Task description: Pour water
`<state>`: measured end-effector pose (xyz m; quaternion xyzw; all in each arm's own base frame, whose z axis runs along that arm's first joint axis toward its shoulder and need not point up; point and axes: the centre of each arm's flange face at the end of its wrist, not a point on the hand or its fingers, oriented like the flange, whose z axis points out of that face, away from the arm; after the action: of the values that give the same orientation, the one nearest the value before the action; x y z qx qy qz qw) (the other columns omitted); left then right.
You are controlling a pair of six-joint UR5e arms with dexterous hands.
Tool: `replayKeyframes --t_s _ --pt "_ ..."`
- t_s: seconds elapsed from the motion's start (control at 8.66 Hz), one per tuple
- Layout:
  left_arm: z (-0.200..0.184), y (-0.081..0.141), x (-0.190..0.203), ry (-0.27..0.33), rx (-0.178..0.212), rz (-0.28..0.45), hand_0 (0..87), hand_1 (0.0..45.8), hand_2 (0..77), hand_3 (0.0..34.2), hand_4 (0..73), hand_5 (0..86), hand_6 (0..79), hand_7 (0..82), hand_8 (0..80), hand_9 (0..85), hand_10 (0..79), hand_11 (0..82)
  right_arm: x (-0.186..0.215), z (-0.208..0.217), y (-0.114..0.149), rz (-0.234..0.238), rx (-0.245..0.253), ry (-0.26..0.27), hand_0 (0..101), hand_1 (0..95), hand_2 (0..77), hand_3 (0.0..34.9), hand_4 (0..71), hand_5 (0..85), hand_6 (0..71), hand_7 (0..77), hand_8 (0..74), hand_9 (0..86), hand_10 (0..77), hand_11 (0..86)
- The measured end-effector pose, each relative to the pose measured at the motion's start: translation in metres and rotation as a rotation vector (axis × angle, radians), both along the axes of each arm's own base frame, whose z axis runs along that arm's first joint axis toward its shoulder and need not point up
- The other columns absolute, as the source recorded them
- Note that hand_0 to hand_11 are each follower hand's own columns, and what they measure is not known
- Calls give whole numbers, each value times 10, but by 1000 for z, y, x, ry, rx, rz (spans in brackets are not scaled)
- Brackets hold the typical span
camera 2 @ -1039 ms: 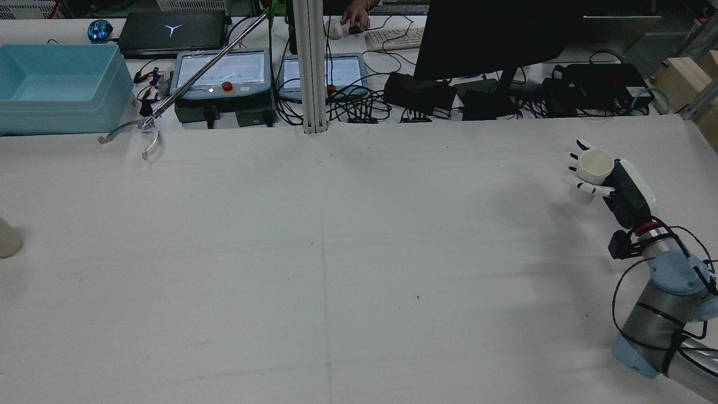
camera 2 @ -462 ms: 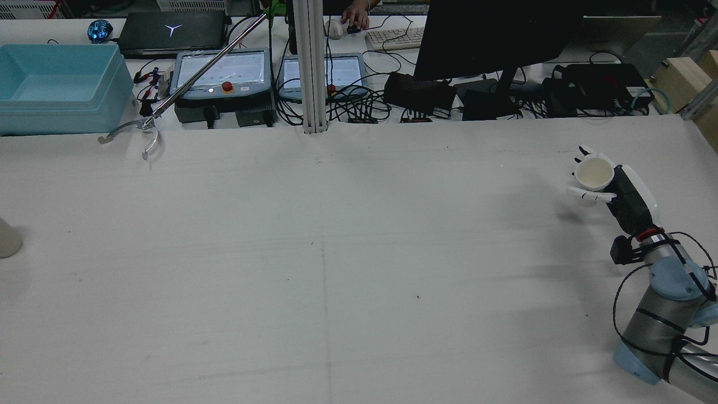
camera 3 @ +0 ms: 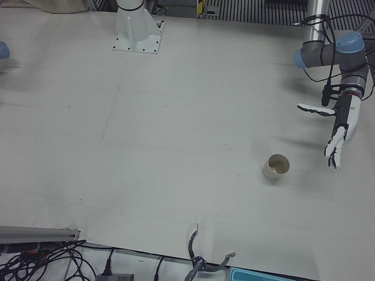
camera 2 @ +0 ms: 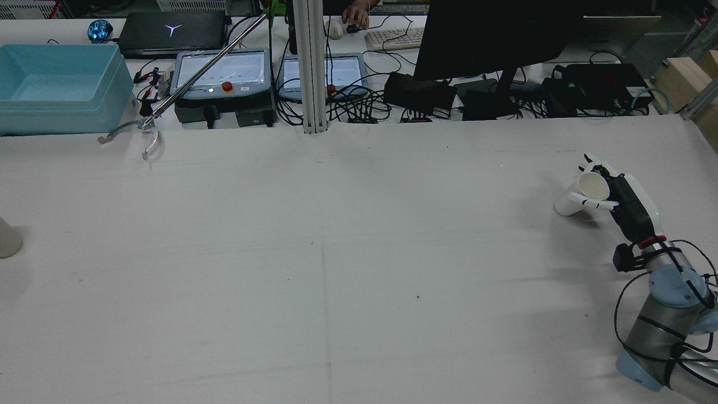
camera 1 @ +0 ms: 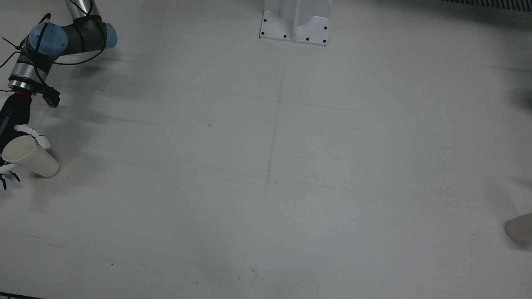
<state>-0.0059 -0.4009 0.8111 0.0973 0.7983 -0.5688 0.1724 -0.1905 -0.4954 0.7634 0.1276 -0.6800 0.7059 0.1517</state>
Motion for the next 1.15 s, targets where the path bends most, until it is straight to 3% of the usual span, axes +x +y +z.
replayKeyframes --t_s 0.35,0.46,0.58,0.69,0.81,0.92,1.04,1.15 --pt "-1 3 -1 2 4 0 592 142 22 0 180 5 5 11 5 16 38 71 3 3 0 5 0 -1 467 131 224 0 87 665 76 93 115 185 164 256" --pt "-1 3 -1 2 5 1 596 142 22 0 180 5 5 11 5 16 27 71 3 3 0 5 0 -1 464 98 142 0 98 573 71 87 115 175 164 235" --pt "-2 3 -1 2 6 2 598 153 22 0 180 5 5 22 5 16 27 71 3 2 0 4 1 -1 464 82 33 0 44 447 71 87 87 142 147 224" --pt "-2 3 -1 2 5 2 598 153 22 0 180 5 5 22 5 16 27 71 2 2 0 1 1 -1 464 82 33 0 44 447 71 87 87 142 147 224" --pt "-2 3 0 1 4 2 597 153 22 0 180 5 11 22 5 16 27 71 1 2 0 1 1 -1 464 93 16 0 38 256 38 27 44 87 147 224" --pt "-2 3 0 -2 4 1 595 153 22 0 180 5 11 22 5 16 27 71 2 1 -1 2 2 -2 464 93 16 0 38 256 38 27 44 87 147 224" --pt "-2 2 0 -3 5 0 595 153 22 0 185 5 11 22 5 16 27 71 3 -2 -2 7 7 -9 463 98 16 0 11 5 11 11 44 87 109 169" --pt "-5 1 0 -2 9 1 595 153 22 0 185 5 11 22 5 16 27 71 10 -12 0 11 23 -28 463 98 16 0 0 5 11 16 44 87 87 142"
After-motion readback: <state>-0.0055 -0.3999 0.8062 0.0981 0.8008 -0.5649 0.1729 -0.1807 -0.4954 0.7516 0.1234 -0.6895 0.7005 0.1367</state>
